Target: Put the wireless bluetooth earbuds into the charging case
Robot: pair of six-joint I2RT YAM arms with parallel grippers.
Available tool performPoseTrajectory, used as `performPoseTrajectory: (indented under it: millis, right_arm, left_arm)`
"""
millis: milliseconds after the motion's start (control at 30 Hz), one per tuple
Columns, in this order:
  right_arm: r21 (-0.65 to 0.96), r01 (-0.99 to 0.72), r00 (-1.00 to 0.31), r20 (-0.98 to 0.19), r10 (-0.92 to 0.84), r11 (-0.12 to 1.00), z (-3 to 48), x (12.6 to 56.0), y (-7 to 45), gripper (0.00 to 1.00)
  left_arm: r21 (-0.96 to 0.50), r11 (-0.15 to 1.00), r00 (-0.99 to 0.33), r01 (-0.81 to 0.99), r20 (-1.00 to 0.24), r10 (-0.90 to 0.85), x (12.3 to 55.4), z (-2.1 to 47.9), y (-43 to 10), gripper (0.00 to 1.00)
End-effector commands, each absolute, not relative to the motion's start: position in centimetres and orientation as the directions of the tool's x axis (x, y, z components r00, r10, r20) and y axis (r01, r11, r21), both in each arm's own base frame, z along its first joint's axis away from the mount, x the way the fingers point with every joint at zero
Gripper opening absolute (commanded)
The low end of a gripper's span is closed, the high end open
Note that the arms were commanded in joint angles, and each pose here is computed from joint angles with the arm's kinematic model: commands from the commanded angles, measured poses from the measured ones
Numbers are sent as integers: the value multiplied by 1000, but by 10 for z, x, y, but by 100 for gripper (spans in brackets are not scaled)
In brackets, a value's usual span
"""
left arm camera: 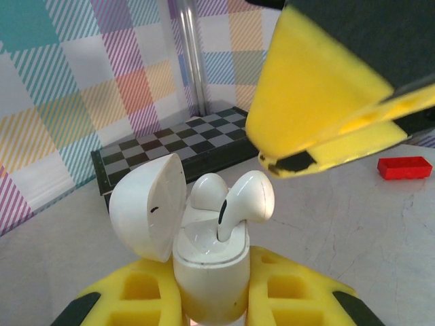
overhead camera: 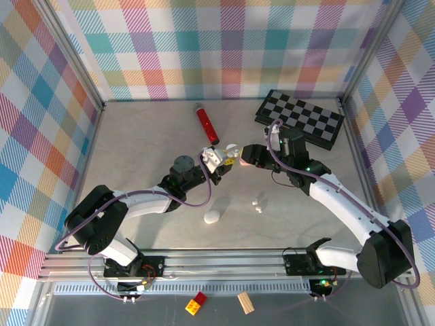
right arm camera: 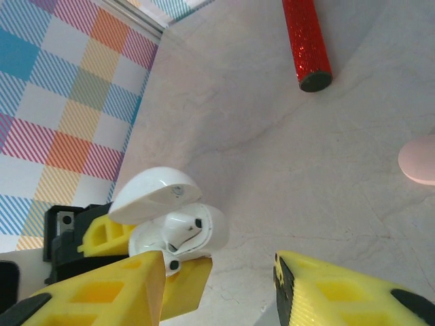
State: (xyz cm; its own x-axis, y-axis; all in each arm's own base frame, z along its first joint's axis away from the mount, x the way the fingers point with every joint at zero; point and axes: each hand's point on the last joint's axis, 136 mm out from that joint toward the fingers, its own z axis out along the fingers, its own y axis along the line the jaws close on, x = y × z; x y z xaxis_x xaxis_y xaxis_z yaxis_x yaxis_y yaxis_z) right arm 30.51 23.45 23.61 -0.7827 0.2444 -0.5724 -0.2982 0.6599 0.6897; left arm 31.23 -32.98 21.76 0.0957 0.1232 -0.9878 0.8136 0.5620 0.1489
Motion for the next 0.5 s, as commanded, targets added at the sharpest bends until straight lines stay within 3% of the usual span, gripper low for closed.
performPoseTrajectory:
  millis: [0,467]
  right_arm:
    - [683,-285,-753,-594,285,672,245,314,227,46]
    - [714,-361,-808,-561,181,600,242,303,249,47]
  left_arm:
    - [169,534,147,828,-986,84,301,235,-333,6]
    - [165,531,148,831,-986,75,301,238,-334,6]
